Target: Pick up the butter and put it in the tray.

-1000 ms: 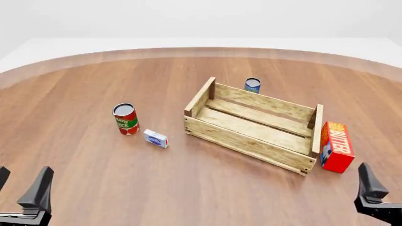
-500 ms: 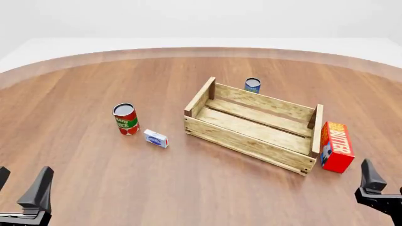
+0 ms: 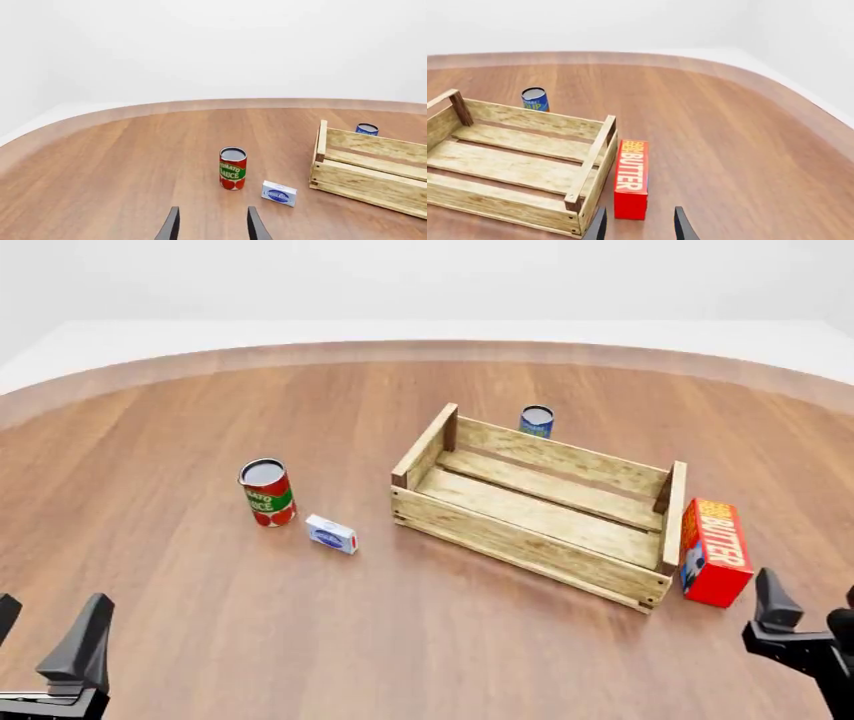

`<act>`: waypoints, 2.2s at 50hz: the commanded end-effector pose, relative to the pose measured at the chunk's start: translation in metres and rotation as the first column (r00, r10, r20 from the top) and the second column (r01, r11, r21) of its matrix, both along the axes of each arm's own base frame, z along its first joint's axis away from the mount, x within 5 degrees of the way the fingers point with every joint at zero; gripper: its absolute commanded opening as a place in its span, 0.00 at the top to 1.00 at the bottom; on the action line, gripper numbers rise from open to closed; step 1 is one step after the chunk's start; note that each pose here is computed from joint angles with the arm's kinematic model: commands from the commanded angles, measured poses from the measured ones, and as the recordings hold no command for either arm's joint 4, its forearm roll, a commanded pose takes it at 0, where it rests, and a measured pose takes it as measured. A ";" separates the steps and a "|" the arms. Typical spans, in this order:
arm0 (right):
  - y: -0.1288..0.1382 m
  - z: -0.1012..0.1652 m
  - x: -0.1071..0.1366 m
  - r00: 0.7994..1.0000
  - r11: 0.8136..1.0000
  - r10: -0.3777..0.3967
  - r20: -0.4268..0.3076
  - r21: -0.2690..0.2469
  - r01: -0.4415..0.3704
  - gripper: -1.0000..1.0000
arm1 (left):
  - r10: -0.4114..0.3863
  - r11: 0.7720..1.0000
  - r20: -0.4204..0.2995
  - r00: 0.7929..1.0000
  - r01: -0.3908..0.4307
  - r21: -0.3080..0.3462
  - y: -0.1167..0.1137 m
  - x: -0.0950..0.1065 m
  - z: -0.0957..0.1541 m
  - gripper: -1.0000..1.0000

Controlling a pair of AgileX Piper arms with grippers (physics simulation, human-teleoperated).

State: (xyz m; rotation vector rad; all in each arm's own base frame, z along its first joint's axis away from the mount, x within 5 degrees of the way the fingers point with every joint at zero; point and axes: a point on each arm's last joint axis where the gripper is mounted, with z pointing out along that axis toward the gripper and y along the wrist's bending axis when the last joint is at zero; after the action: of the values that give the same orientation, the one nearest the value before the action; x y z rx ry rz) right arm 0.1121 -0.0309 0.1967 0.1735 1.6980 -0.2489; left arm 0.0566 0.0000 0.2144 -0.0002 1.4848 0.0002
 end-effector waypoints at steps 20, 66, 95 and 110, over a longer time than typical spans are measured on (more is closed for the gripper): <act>-0.003 -0.014 0.022 0.999 1.000 0.017 -0.034 0.016 -0.016 0.00 | 0.000 1.000 0.000 1.000 0.000 0.000 0.000 0.000 0.000 0.00; -0.008 -0.042 0.046 0.997 0.999 0.030 -0.074 0.016 -0.029 0.00 | 0.000 1.000 0.000 1.000 0.000 0.000 0.000 0.000 0.000 0.00; -0.010 -0.053 0.054 0.996 1.000 0.028 -0.088 0.012 -0.027 0.00 | 0.000 1.000 0.000 1.000 0.000 0.000 0.000 0.000 0.000 0.00; -0.011 -0.053 0.061 0.996 0.999 0.031 -0.088 0.015 -0.030 0.00 | 0.000 1.000 0.000 1.000 0.000 0.000 0.000 0.000 0.000 0.00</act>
State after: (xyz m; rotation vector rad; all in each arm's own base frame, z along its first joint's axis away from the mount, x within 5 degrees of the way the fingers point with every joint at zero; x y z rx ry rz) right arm 0.1696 -0.0417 0.1444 0.1500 1.7873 -0.2257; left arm 0.0566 0.0000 0.2144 -0.0002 1.4848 0.0001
